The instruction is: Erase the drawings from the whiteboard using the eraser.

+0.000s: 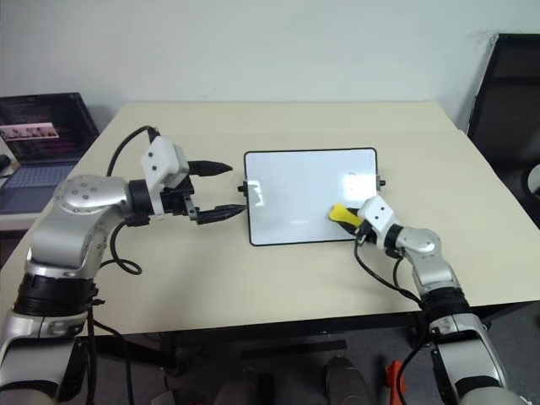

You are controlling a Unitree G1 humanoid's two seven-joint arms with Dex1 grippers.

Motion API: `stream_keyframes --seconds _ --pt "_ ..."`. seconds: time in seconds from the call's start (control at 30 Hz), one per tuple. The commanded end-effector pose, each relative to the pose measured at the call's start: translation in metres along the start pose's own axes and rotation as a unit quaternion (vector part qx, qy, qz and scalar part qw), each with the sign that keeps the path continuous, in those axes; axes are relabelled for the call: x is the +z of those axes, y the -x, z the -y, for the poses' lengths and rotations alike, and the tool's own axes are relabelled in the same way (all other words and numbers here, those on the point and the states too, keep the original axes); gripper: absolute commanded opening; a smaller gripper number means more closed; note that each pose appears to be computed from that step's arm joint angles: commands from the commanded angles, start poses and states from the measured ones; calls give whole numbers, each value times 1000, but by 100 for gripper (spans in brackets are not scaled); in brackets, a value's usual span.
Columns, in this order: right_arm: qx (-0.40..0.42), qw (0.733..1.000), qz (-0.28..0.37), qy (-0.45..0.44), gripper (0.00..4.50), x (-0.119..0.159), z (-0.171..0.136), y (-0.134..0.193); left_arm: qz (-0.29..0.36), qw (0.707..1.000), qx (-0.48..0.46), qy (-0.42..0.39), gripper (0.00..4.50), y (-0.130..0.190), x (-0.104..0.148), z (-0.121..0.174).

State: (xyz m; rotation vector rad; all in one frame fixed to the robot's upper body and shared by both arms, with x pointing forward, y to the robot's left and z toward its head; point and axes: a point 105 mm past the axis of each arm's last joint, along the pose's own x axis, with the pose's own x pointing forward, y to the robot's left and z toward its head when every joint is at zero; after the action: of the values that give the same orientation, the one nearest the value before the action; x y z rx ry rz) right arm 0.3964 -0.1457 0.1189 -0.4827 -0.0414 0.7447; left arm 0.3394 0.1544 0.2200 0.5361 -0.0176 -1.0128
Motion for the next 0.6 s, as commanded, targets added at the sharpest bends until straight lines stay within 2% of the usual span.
stream_keyframes --seconds 0.03,0.17,0.3,0.43,0.6 --pt "-124 992 -16 11 121 3 52 10 19 1000 6 -18 450 1 13 -4" --pt "-201 979 -14 20 121 13 80 13 22 1000 3 -19 450 -1 14 -3" --pt "-201 979 -13 21 120 14 78 9 25 999 0 -20 450 -3 16 -3" --pt "-155 988 -8 24 120 12 58 2 25 999 -1 -21 450 -3 16 -3" --pt "-1 1000 9 10 120 17 3 -5 25 999 -2 -20 450 -3 16 -3"
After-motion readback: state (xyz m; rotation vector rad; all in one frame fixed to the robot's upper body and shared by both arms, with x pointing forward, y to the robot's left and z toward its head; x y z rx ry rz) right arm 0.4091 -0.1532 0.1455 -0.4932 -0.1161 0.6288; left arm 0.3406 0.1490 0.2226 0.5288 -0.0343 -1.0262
